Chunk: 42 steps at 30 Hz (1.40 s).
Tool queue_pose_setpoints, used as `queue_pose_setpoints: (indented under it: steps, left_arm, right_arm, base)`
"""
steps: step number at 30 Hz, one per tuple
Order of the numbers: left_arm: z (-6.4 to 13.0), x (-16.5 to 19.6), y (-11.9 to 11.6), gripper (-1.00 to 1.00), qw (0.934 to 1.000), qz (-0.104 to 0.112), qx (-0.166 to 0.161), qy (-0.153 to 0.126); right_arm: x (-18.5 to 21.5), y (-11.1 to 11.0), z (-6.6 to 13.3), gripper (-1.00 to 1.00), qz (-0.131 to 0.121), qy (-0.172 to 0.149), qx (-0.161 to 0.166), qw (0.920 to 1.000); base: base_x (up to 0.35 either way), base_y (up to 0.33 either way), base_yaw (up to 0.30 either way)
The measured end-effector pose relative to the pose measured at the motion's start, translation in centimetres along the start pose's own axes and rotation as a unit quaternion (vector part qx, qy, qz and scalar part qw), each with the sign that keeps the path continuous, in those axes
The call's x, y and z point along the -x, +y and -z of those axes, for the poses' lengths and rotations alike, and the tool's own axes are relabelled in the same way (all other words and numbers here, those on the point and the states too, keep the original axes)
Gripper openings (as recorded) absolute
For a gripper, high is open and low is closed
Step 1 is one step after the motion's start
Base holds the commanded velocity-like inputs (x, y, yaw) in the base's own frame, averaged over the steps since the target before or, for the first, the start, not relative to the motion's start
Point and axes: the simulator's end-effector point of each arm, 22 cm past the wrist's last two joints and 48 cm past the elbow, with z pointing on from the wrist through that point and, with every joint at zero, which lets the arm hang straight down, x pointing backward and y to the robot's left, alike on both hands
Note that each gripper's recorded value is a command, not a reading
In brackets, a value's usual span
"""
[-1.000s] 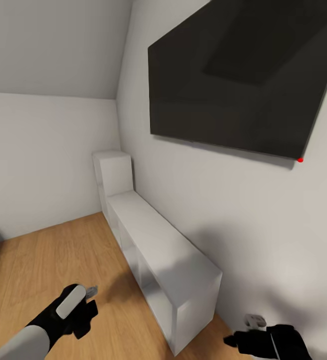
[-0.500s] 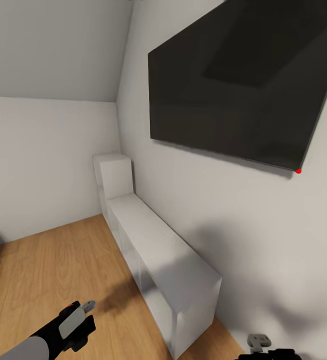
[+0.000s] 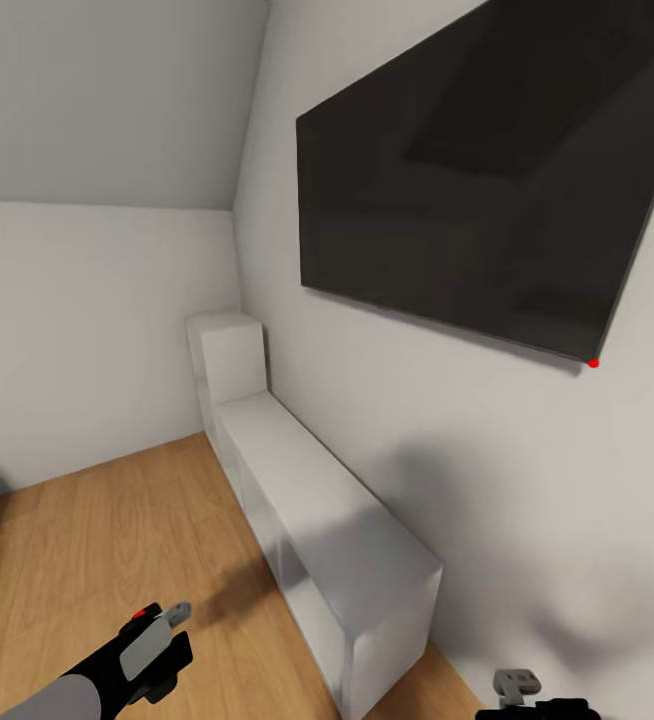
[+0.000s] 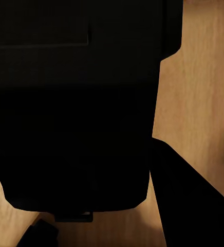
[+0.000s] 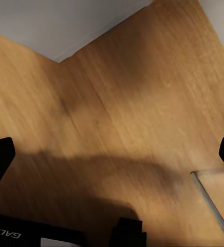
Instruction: Attach the digital camera to the camera tripod in the bedroom.
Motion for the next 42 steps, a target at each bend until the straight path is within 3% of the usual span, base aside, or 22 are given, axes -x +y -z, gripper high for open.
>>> queue_pose_setpoints:
  steps: [28,32,37,42]
  left_arm:
    - [4.8,1.8,0.1,-1.0,0.9999,0.001,0.01,0.006]
    - [5.1,1.0,0.8,-1.0,0.9996,0.003,0.02,0.018]
    - [5.1,-2.4,2.4,-1.0,0.9974,0.005,0.05,0.052]
    - [5.3,-6.4,4.0,-1.0,0.994,-0.001,0.074,0.081]
  right_arm:
    - [2.4,1.1,4.7,1.0,0.0,0.004,-0.001,1.0]
    - [1.4,1.7,4.8,1.0,-0.004,0.019,0.004,0.9998]
    - [-2.0,2.0,4.4,1.0,-0.012,0.054,-0.002,0.9984]
    - [-6.7,2.2,3.5,1.0,-0.002,0.079,-0.02,0.9967]
  base:
    - [0.0,0.0,0.0]
    - [0.0,0.0,0.0]
    - [0.0,0.0,0.0]
    - [0.0,0.0,0.0]
